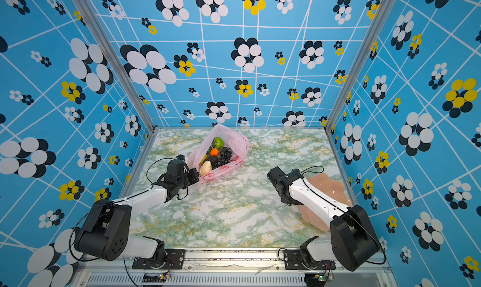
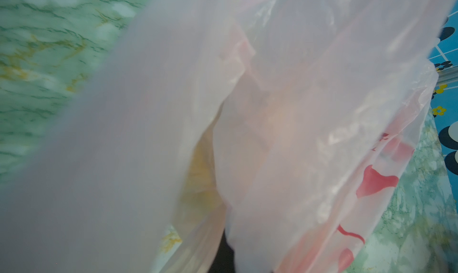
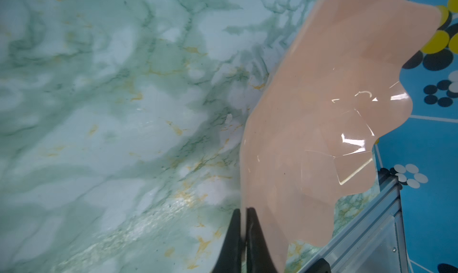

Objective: Take fruits out of the plastic bag
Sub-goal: Move the plate to the center of the table, then pick up the fruit from the plastic bag.

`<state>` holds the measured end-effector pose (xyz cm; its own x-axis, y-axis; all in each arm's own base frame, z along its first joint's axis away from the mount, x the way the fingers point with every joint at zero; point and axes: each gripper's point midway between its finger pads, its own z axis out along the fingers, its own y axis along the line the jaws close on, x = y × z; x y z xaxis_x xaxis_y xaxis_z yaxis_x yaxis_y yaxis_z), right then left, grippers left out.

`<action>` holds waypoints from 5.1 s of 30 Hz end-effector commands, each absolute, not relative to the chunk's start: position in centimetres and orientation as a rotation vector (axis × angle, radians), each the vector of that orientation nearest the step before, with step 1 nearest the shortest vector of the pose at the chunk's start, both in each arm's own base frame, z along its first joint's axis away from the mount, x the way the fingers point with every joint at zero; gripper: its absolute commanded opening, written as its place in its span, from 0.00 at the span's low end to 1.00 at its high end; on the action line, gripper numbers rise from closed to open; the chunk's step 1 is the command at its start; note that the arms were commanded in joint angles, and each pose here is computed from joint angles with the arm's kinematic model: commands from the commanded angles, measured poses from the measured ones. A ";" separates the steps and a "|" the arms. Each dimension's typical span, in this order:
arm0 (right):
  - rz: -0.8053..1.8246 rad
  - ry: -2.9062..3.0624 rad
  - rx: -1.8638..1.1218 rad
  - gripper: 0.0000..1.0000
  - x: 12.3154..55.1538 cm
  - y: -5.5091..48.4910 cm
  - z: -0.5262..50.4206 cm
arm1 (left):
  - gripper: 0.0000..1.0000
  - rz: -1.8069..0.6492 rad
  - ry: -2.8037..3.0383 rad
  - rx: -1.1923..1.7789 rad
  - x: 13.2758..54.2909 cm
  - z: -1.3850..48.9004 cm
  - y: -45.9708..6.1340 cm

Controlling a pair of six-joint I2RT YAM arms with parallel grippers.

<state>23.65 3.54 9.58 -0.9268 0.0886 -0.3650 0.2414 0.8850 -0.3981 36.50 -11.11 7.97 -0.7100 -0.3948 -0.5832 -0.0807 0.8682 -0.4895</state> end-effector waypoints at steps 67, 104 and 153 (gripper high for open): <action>0.224 2.683 0.046 0.80 26.7 16.7 12.7 | 0.00 -0.504 2.336 -0.280 35.6 7.8 -11.2; 0.085 2.674 0.002 0.85 29.2 16.0 14.3 | 0.00 -0.453 2.369 -0.329 35.5 6.5 -10.6; 0.826 2.557 0.051 0.22 46.5 45.8 9.2 | 0.00 -0.496 2.407 -0.394 35.6 5.3 -10.1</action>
